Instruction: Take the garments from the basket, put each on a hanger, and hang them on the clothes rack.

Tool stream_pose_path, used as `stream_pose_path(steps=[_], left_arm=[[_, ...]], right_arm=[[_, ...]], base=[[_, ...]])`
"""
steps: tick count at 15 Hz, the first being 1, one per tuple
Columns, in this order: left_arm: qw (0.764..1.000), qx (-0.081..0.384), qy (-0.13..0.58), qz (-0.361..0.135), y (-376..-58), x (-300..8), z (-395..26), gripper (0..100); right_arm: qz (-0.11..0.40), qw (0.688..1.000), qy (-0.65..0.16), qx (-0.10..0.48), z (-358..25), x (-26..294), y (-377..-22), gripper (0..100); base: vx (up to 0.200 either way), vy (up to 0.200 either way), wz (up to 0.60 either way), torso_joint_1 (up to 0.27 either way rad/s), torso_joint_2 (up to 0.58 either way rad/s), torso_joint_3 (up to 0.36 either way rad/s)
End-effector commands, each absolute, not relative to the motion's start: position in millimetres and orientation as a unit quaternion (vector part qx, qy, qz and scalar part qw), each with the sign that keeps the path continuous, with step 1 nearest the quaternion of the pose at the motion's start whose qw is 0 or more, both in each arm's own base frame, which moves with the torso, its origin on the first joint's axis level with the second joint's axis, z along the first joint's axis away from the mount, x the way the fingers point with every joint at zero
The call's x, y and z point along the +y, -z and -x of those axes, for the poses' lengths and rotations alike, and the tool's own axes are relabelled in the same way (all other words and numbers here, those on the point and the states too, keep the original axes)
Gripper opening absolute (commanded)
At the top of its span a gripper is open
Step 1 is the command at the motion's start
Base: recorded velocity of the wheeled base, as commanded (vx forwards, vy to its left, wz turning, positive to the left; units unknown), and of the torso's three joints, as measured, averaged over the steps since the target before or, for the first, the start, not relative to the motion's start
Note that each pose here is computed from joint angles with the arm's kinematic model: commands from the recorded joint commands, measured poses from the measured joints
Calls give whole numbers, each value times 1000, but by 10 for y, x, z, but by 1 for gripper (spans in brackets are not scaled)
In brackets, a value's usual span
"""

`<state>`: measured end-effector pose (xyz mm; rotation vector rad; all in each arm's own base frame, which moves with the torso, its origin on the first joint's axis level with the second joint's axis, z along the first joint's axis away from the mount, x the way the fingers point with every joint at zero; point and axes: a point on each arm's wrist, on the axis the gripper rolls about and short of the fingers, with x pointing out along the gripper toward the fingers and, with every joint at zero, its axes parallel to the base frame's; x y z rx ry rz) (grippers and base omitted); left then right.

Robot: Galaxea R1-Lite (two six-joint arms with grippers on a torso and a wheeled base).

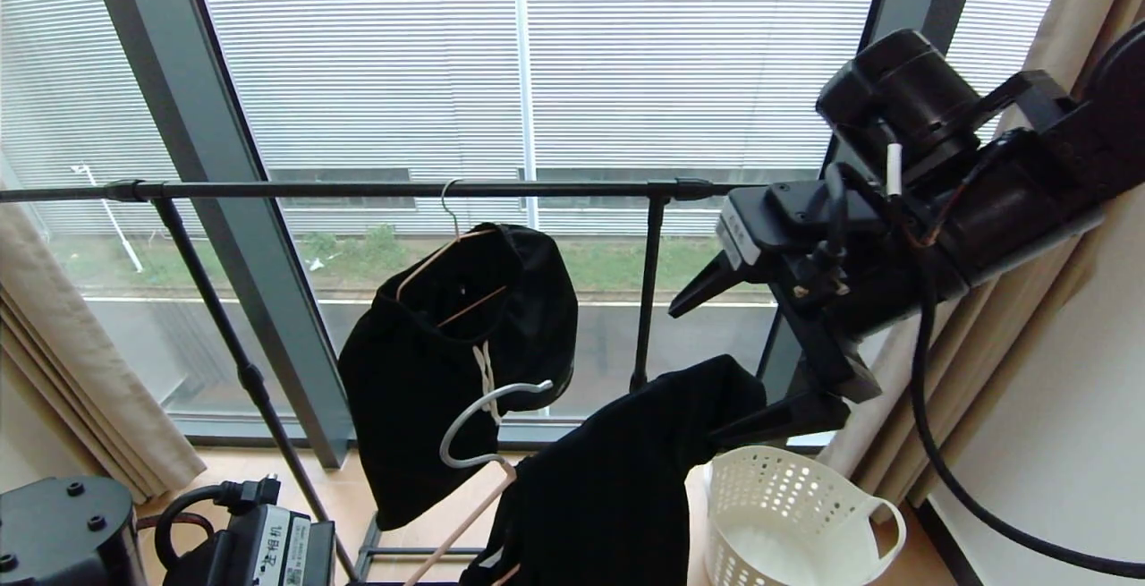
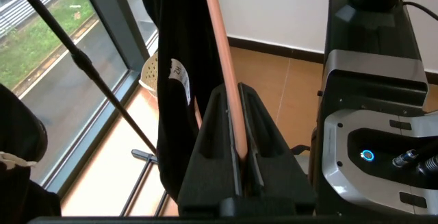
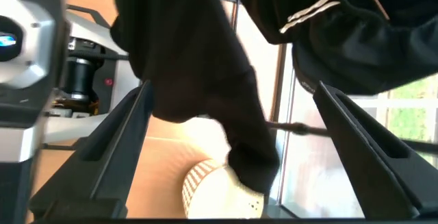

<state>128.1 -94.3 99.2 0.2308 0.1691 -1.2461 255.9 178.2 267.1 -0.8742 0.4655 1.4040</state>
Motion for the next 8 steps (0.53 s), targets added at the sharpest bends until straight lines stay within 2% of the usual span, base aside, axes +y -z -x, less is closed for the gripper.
stream_pose_path(steps=[1, 3, 8], left_arm=[[802, 79, 582, -108, -990, -944, -1280, 0], [800, 79, 585, -108, -990, -952, -1274, 0], [800, 79, 585, -108, -990, -952, -1274, 0]], right_arm=[[384, 639, -629, 221, -2811, 2023, -2445, 100], [382, 636, -631, 227, -2900, 2096, -2405, 100], [386, 614, -649, 232, -2826, 2267, -2311, 100]], base=[[0, 0, 0, 0, 0, 0], [0, 0, 0, 0, 0, 0], [0, 0, 0, 0, 0, 0]])
